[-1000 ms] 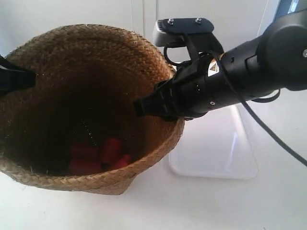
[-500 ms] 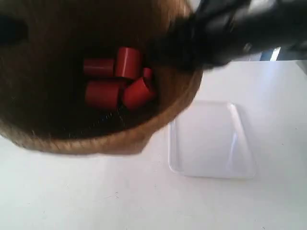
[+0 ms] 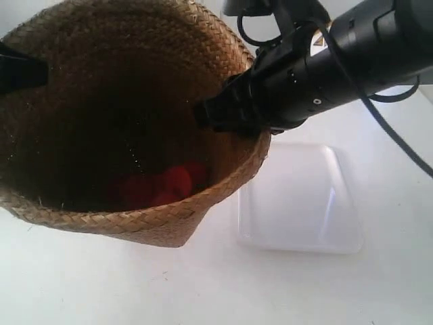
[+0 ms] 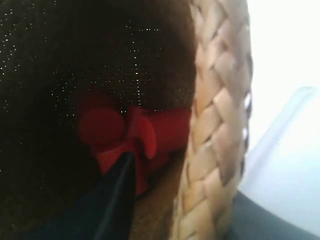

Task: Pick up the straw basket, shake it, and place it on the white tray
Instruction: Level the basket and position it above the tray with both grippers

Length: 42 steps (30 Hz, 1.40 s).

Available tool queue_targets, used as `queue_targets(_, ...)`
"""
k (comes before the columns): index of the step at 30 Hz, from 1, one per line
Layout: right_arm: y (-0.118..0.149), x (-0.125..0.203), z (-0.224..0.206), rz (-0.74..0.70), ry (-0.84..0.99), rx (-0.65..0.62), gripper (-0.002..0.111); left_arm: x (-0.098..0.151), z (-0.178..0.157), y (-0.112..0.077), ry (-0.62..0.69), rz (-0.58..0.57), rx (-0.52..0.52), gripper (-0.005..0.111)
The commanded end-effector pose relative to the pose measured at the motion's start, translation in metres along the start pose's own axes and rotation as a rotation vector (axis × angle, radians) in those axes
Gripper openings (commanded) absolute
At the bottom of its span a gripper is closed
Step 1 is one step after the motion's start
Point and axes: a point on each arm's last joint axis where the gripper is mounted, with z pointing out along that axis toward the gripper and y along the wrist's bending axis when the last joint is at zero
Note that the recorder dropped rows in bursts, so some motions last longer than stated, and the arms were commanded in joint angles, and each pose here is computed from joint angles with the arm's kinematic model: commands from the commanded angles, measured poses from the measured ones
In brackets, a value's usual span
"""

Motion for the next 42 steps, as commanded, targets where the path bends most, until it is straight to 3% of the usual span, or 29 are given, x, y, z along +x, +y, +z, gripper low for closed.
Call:
queue_targets(1, -0.003, 0.007, 0.009, -0.037, 0.033, 0.017, 0.000, 0.004, 0.007, 0.000, 0.071, 0.021, 0.016, 0.000)
queue_targets(9, -0.006, 0.014, 0.021, -0.031, 0.037, 0.026, 0.000, 0.000, 0.013, 0.002, 0.049, 0.042, 0.005, 0.000)
queue_targets(11, 0.001, -0.009, -0.011, -0.047, -0.024, 0.010, 0.000, -0.022, -0.010, -0.005, -0.042, 0.066, 0.019, 0.000)
queue_targets(14, 0.019, -0.053, -0.099, -0.061, -0.315, -0.044, 0.000, -0.065, -0.070, -0.022, -0.288, 0.144, 0.038, 0.000)
queue_targets(16, 0.024, -0.057, -0.130, -0.082, -0.430, -0.054, 0.000, -0.070, -0.089, -0.026, -0.308, 0.184, 0.037, 0.000)
queue_targets(18, 0.013, -0.037, -0.077, -0.080, -0.313, -0.008, 0.000, -0.036, -0.042, -0.012, -0.076, 0.130, 0.012, 0.000)
queue_targets(19, 0.006, -0.018, -0.036, -0.036, -0.150, -0.001, 0.000, -0.014, -0.011, -0.004, 0.050, 0.042, 0.011, 0.000)
queue_targets(20, 0.001, -0.008, -0.014, 0.018, -0.026, 0.001, 0.000, -0.004, 0.000, -0.002, 0.090, -0.012, 0.009, 0.000)
queue_targets(22, 0.001, -0.003, -0.003, 0.004, 0.030, -0.005, 0.000, -0.006, 0.000, -0.002, 0.038, 0.012, 0.012, 0.000)
queue_targets(25, 0.004, -0.010, -0.014, -0.016, -0.060, -0.007, 0.000, -0.016, -0.013, -0.005, -0.062, 0.024, 0.018, 0.000)
queue_targets(28, 0.004, -0.012, -0.017, -0.024, -0.082, -0.002, 0.000, -0.017, -0.017, -0.007, -0.081, 0.017, 0.023, 0.000)
queue_targets(36, 0.002, -0.011, -0.016, -0.043, -0.068, 0.013, 0.000, -0.014, -0.016, -0.008, -0.049, -0.005, 0.038, 0.000)
queue_targets(42, -0.001, 0.004, 0.005, -0.021, 0.033, 0.014, 0.000, -0.002, -0.004, -0.007, 0.060, -0.023, 0.054, 0.000)
